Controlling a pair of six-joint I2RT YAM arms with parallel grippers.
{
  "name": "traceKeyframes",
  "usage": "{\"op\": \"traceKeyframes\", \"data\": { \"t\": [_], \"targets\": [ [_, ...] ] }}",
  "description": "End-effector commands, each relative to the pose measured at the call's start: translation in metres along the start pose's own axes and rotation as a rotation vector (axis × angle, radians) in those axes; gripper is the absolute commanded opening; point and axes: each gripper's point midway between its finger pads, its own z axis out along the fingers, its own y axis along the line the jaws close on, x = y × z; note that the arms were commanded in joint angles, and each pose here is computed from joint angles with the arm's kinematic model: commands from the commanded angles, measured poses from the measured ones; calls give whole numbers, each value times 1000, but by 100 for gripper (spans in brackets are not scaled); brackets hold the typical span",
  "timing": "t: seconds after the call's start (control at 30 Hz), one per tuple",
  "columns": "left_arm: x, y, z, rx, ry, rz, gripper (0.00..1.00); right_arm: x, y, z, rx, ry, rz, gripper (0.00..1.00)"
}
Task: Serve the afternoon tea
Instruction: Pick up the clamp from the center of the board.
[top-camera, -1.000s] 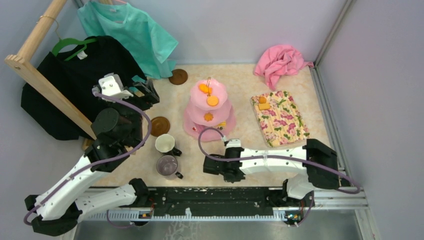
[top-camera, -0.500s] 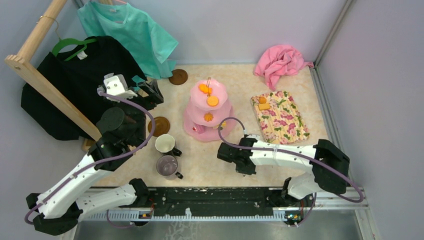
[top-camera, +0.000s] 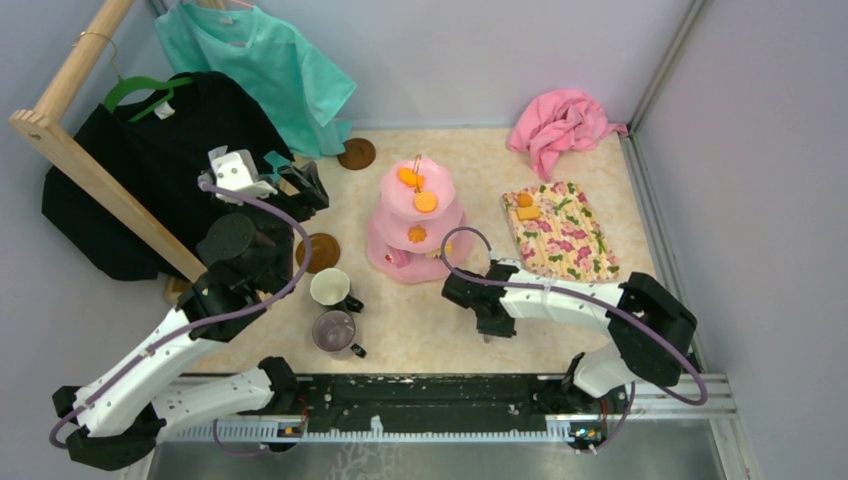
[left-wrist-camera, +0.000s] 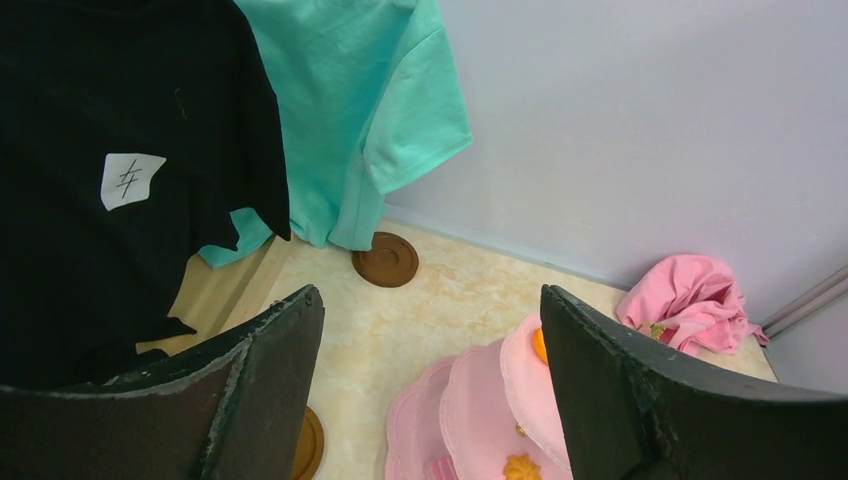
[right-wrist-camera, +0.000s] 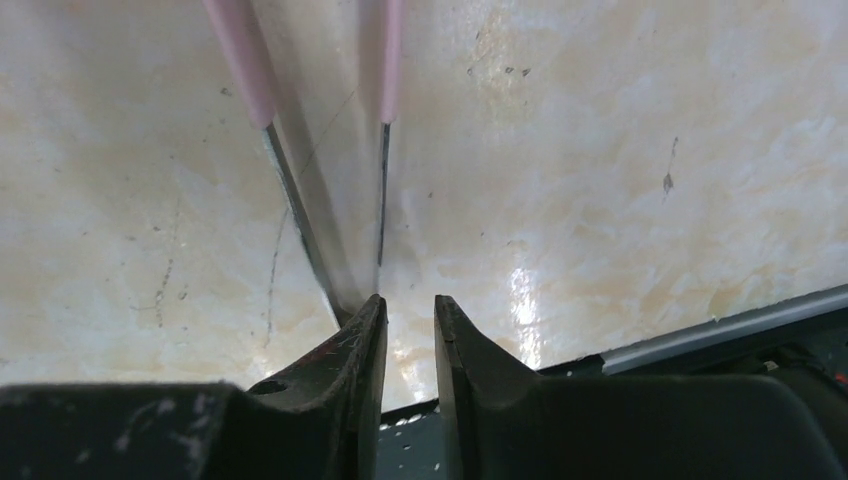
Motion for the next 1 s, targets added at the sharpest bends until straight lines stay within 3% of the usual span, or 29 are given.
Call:
{"op": "traceKeyframes", "data": {
  "t": [0.0,0.3,0.97],
  "targets": [
    [-12,-1,-1,11,-13,-38,84,-7,-3,5,-2,-20,-9,29],
    [-15,-5,0,20,-16,-44,84,-33,8,-12,-62,-114,-2,41],
    [-17,0,0,10,-43,-2,84,-38,31,20,-17,-144,-48,44]
  ]
}}
